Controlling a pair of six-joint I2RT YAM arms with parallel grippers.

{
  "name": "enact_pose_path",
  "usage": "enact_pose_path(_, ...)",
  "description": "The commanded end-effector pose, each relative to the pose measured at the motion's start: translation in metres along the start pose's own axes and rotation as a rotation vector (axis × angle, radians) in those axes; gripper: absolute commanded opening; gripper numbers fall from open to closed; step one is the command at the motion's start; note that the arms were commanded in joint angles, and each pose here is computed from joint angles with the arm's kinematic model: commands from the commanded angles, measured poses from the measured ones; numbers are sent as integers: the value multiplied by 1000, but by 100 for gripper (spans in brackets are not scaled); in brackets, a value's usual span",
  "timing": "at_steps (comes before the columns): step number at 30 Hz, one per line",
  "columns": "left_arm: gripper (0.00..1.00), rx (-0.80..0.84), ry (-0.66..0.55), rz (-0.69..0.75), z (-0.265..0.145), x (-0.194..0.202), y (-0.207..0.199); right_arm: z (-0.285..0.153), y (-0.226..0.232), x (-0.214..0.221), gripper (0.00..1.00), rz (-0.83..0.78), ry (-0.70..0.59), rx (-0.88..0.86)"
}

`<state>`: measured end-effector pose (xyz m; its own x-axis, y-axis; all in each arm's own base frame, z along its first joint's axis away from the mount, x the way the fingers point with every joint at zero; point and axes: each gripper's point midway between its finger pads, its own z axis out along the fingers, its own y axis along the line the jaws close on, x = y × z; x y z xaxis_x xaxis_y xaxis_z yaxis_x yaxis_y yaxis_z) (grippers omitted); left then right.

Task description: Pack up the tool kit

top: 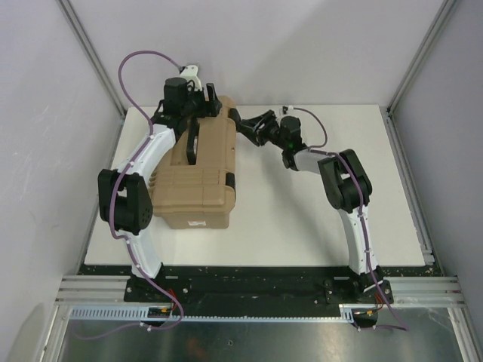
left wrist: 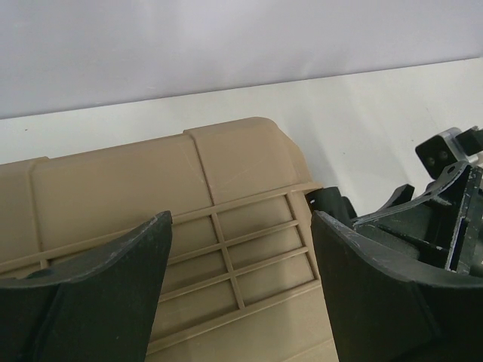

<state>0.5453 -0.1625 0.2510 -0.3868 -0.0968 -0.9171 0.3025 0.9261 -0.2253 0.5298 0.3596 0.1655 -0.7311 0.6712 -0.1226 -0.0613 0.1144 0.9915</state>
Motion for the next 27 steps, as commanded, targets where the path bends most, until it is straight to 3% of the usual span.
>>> enact_pose_path(1,80,-41,171,-41,-5,52,7,2,70,18,55,-155,54,-98)
enact_pose_path(8,80,-44,172,-35,-5,53,7,9,65,23,56,-168,78,-58)
enact_pose_path(18,80,-46,171,-25,-5,53,7,0,13,27,62,-126,71,102)
enact_pose_path(27,80,-47,171,-22,-5,53,7,-6,-13,27,61,-97,72,165)
